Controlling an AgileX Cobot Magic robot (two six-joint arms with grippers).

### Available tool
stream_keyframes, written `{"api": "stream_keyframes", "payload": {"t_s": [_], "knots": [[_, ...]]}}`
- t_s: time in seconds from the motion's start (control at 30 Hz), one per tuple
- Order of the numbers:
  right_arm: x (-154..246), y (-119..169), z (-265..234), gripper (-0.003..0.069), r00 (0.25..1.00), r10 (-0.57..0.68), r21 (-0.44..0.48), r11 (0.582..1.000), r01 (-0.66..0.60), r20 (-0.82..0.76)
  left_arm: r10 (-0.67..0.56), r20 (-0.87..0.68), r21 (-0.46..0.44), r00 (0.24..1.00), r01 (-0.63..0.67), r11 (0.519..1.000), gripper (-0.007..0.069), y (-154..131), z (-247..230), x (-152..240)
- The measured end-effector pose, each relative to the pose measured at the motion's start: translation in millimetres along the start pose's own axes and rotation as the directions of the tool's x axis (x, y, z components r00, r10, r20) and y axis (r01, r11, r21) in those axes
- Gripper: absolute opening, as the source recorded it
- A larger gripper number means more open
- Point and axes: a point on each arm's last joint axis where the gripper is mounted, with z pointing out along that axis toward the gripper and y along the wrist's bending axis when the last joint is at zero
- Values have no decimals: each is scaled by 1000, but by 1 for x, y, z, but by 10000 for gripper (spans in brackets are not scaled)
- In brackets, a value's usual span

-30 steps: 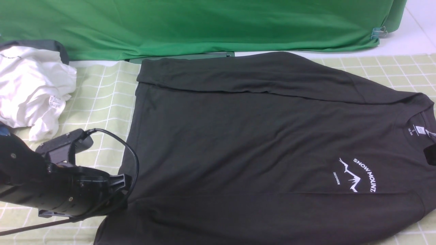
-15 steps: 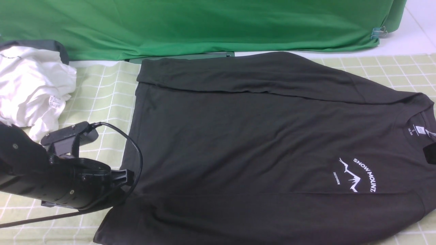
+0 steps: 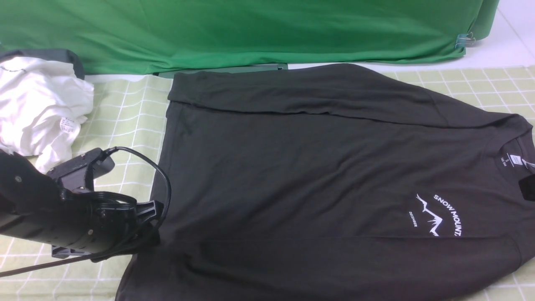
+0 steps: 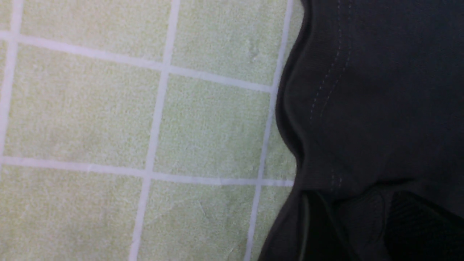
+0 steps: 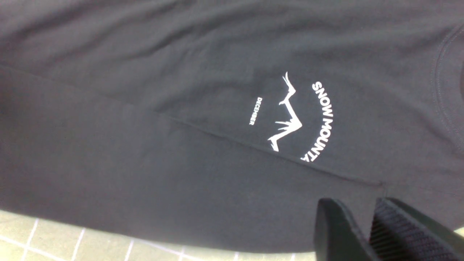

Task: Fold a long-sleeved shirt over a green coffee tablecloth.
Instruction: 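Fold the left side of the black T-shirt inward over its body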

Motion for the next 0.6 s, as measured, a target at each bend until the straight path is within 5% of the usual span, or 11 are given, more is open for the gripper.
{"api": "stream_keyframes", "payload": {"t_s": [0.13, 0.33, 0.6], "knots": [[0, 0, 0, 165, 1000, 0, 0, 1000, 0, 1, -1, -3, 7, 1000, 1, 1000, 363, -1, 0, 0], [0, 0, 0, 166, 1000, 0, 0, 1000, 0, 1, 4, -48, -4, 999, -4, 1000, 323, 2, 9, 2], [0, 0, 0, 175, 1000, 0, 0, 1000, 0, 1, 42, -87, 6, 995, -42, 999, 100, 2, 17, 1]]}}
